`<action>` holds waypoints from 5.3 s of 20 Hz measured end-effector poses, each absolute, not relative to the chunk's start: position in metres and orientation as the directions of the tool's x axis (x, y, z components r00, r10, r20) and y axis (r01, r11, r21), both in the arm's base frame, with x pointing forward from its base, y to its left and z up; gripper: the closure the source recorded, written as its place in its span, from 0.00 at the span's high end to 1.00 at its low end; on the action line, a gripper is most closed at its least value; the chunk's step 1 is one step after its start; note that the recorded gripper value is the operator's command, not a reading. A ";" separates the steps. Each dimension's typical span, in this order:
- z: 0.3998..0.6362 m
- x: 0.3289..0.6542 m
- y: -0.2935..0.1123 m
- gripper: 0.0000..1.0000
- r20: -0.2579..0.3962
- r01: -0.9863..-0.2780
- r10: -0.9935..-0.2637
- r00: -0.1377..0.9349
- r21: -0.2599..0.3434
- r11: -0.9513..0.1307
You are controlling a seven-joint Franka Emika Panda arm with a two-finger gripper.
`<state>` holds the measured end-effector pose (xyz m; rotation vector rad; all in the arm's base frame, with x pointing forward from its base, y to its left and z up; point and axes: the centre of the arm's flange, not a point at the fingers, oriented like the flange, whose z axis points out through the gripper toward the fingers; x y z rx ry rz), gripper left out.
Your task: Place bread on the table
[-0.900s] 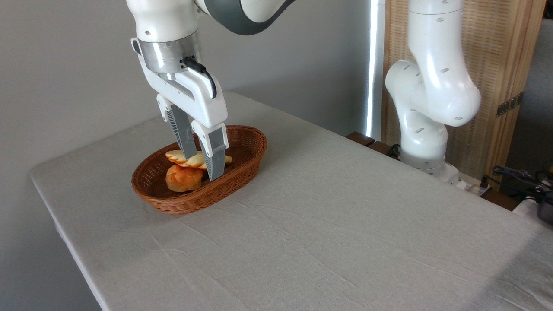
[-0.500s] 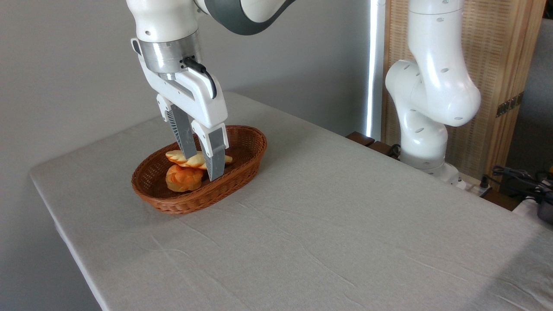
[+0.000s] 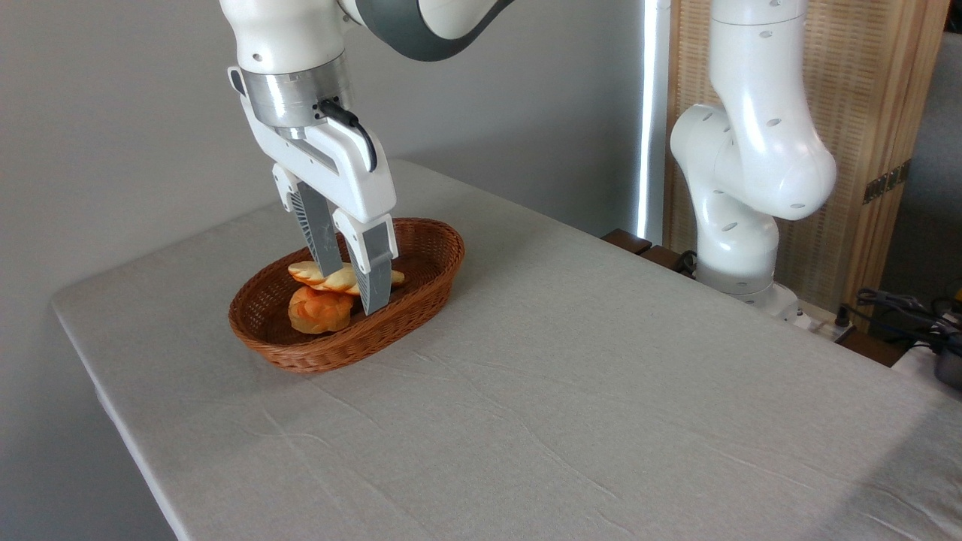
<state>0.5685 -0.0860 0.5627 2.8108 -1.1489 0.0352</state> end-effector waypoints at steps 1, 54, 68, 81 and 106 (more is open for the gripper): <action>0.563 0.568 -0.086 1.00 0.061 -0.700 -0.697 0.714 0.088 -0.709; 0.516 0.486 -0.238 1.00 0.081 -0.737 -0.733 0.676 0.089 -0.670; 0.447 0.504 -0.271 1.00 0.049 -0.683 -0.684 0.728 0.136 -0.718; 0.438 0.513 -0.264 0.46 0.040 -0.680 -0.681 0.731 0.116 -0.723; 0.498 0.503 -0.249 0.37 0.057 -0.682 -0.683 0.728 0.156 -0.714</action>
